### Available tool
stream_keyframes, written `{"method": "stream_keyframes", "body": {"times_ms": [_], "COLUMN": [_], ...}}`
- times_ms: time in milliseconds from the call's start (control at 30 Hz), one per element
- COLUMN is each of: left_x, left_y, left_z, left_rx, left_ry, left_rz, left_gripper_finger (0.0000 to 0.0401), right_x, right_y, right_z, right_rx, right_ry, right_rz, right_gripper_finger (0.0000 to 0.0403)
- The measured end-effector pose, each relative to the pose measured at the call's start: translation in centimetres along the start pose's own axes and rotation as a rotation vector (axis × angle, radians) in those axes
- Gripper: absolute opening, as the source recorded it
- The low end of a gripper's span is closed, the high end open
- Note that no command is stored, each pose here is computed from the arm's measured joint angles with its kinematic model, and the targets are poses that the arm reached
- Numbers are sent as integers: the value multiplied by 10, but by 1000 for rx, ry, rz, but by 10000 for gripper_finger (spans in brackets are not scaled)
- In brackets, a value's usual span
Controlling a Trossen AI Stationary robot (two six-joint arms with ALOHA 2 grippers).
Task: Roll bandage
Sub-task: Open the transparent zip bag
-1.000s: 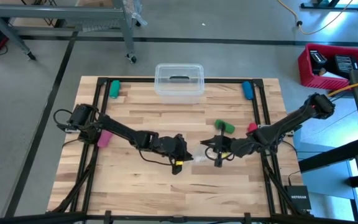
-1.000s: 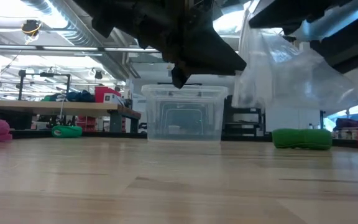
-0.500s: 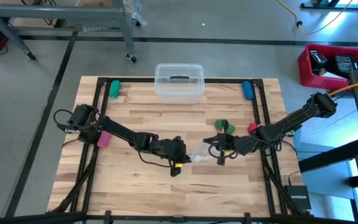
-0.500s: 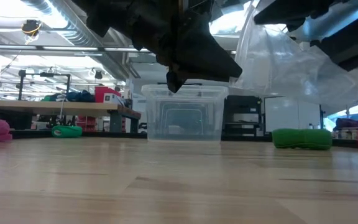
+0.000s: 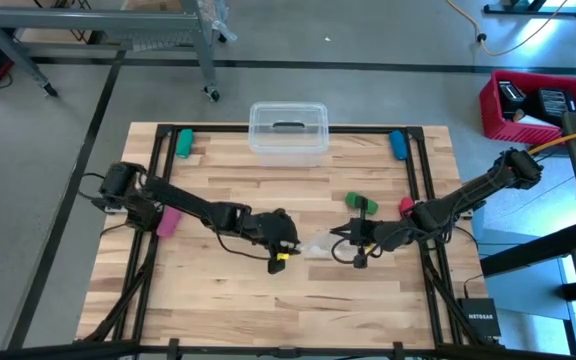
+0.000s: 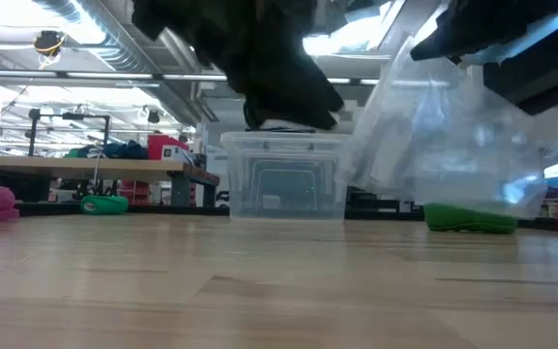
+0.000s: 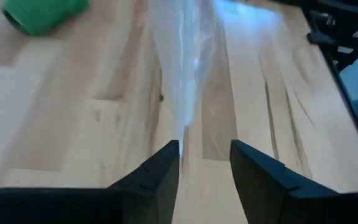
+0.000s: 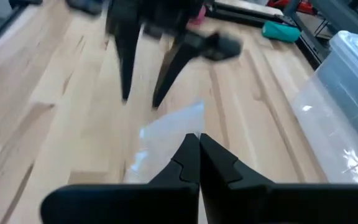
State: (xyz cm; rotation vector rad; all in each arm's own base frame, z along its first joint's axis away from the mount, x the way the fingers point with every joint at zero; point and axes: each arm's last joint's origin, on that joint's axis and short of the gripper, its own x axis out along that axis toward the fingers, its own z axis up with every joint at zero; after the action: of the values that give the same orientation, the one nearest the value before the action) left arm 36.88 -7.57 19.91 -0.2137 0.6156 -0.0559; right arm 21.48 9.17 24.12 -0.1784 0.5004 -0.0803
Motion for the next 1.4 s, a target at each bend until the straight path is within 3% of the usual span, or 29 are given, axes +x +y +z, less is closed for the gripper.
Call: {"method": "stream_keyframes", "body": {"times_ms": [167, 333, 567, 1400], "left_x": [-17, -16, 1, 5], "left_y": [5, 9, 14, 13], "left_z": [15, 27, 18, 19], "left_rx": [67, 86, 91, 82], "left_ry": [-55, -179, -162, -204], "left_rz": [22, 28, 45, 52], "left_gripper_finger": [142, 143, 143, 143], "right_x": [2, 6, 10, 10], "right_y": [1, 4, 7, 7], "right_z": [-2, -1, -2, 1], "right_rx": [-62, -103, -107, -87], "right_ry": [20, 0, 2, -27], "right_rz": [0, 38, 45, 46], "right_gripper_finger": [0, 0, 0, 0]}}
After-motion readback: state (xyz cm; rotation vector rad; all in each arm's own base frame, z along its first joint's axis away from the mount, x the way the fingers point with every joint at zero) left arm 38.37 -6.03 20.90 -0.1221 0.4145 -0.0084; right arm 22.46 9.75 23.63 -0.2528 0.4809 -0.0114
